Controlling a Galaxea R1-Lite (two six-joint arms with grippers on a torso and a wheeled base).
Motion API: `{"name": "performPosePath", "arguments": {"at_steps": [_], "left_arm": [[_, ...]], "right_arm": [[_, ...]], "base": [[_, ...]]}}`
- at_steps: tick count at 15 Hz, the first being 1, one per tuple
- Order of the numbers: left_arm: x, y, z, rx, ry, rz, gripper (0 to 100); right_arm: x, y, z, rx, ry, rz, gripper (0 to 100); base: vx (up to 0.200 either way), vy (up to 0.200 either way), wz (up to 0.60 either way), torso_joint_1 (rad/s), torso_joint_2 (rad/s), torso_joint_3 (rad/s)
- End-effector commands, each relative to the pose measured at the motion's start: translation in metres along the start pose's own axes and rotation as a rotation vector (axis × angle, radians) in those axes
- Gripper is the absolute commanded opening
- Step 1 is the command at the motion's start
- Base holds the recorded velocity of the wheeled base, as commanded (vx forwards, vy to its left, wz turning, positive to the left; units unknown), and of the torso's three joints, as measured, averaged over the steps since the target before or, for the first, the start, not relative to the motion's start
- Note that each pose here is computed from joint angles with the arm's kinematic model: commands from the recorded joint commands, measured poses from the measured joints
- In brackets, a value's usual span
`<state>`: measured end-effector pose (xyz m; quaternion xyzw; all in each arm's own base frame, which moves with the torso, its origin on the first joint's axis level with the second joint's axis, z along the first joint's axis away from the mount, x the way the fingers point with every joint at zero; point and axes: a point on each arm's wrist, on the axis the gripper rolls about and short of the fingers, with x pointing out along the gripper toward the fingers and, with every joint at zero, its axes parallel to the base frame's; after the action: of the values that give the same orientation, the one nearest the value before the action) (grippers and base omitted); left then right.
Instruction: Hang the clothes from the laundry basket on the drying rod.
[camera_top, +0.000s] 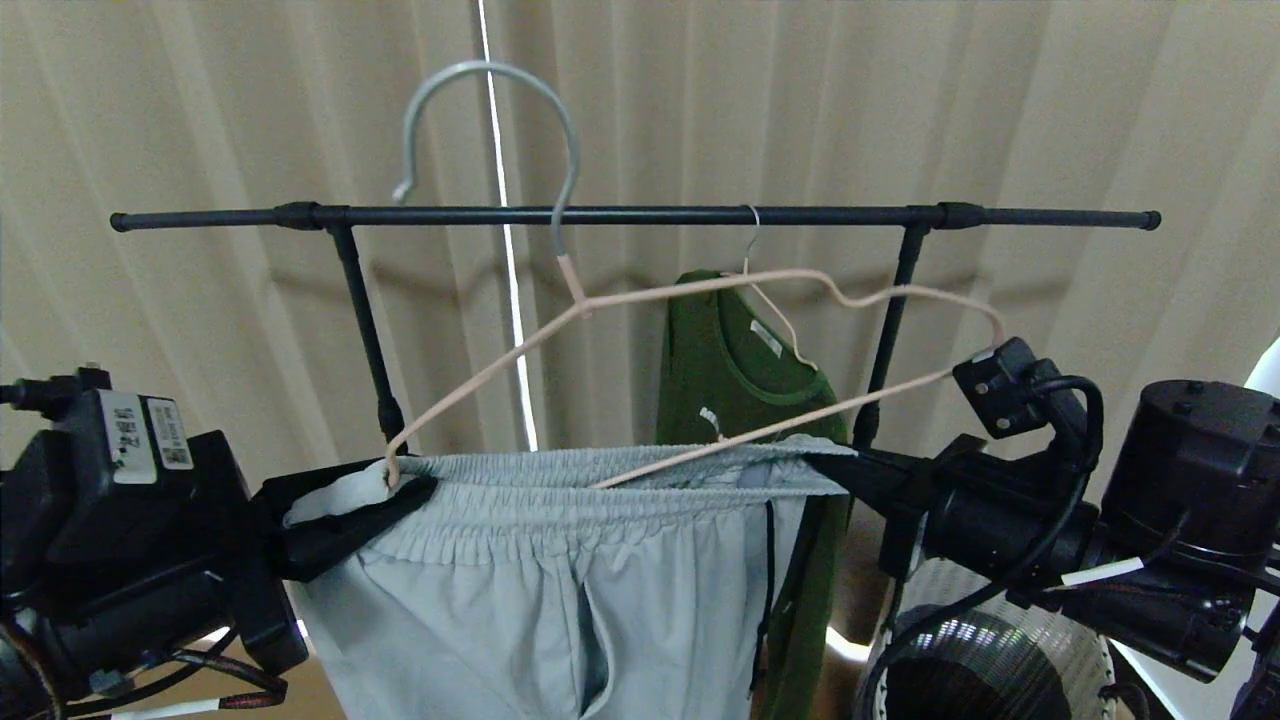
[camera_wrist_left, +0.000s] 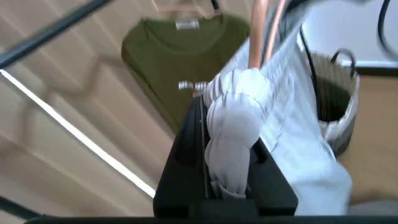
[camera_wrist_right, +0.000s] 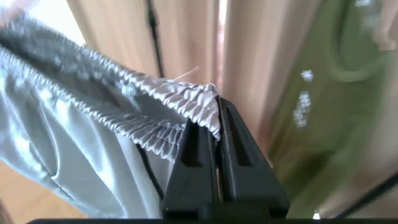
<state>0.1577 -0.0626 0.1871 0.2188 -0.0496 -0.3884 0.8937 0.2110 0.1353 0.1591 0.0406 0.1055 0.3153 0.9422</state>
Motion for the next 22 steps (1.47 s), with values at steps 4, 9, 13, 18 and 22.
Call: {"name": "performPosePath", "arguments": {"at_steps": [4,9,13,18,22], "left_arm": [[0.006,0.009,-0.019,0.068,0.146,0.118,0],[0.003,0.018,-0.027,0.152,0.231,0.205,0],[0.001,0.022,-0.029,0.171,0.283,0.278,0],[-0.005,0.028,-0.030,0.317,0.334,0.311,0],[-0.006,0.029,-0.030,0.383,0.366,0.331,0]], "right_arm": [[-0.003,-0.008,0.007,0.005,-0.031,-0.035,0],[-0.005,-0.011,0.009,0.006,-0.039,-0.046,0],[-0.008,-0.010,0.010,0.004,-0.045,-0.044,0],[-0.007,-0.010,0.013,0.001,-0.055,-0.042,0],[-0.005,-0.010,0.016,-0.029,-0.061,-0.041,0]], "base": [[0.000,0.000,0.00,0.000,0.00,0.000],[0.000,0.000,0.00,0.000,0.00,0.000],[0.000,0.000,0.00,0.000,0.00,0.000],[0.000,0.000,0.00,0.000,0.00,0.000],[0.000,0.000,0.00,0.000,0.00,0.000]]}}
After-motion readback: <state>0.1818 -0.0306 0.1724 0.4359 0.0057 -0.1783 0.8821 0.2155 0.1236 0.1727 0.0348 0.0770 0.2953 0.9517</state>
